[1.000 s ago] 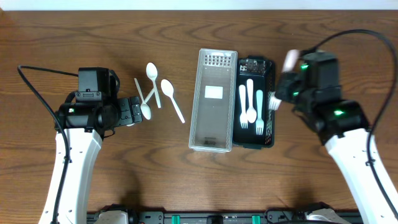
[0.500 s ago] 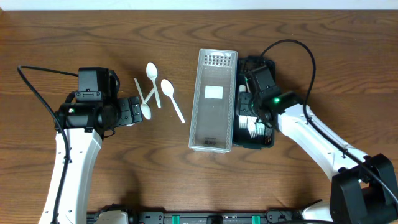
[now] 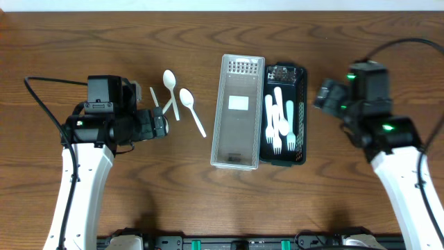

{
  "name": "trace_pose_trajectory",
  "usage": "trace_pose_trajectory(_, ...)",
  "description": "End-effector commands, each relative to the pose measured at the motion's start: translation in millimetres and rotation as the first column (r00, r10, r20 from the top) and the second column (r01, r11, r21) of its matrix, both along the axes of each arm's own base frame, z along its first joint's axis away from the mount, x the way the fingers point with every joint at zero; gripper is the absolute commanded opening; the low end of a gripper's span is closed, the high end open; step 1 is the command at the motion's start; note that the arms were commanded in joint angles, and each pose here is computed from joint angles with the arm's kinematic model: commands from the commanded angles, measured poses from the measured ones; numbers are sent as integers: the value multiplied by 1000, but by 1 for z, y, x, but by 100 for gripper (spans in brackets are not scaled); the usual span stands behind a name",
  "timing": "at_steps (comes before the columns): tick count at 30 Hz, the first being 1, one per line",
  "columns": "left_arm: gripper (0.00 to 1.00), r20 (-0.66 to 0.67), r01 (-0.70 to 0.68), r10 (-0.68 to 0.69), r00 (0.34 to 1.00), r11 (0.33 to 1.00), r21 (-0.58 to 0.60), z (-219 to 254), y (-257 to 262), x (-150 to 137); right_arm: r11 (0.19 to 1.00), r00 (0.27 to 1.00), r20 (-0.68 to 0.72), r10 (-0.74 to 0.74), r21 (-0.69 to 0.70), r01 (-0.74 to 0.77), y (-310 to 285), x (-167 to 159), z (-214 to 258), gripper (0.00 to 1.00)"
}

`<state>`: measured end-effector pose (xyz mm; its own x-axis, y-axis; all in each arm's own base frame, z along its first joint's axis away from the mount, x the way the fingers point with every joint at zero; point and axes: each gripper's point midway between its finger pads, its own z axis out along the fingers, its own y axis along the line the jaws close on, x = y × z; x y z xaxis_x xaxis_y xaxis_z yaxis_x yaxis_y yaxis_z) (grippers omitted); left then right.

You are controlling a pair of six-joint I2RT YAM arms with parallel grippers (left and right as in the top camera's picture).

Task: Pack container
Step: 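Place the white fork into the black tray and lift away, then reach the left gripper to the spoons and grasp one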

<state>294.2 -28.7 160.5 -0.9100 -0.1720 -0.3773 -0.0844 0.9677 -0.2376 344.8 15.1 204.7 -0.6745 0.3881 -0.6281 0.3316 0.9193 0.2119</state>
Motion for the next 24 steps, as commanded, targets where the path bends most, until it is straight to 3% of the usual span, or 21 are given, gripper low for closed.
trace_pose_trajectory(1, 98, 44, -4, 7, 999, 997, -80, 13, -10, 10, 996, 993, -86, -85, -25, 83, -31, -11, -17, 89)
trace_pose_trajectory(6, 97, 47, -230, 230, 972, 973, -15, 8, 18, 24, 990, 970, -196, -144, -33, 140, -48, -23, -41, 88)
trace_pose_trajectory(15, 91, -151, -259, 260, 954, 965, 31, -50, 20, 59, 990, 951, -272, -144, -26, 142, -46, -20, -65, 88)
trace_pose_trajectory(24, 72, -224, -255, 260, 939, 966, 50, -91, 21, 102, 990, 941, -305, -144, -31, 141, -46, -26, -69, 88)
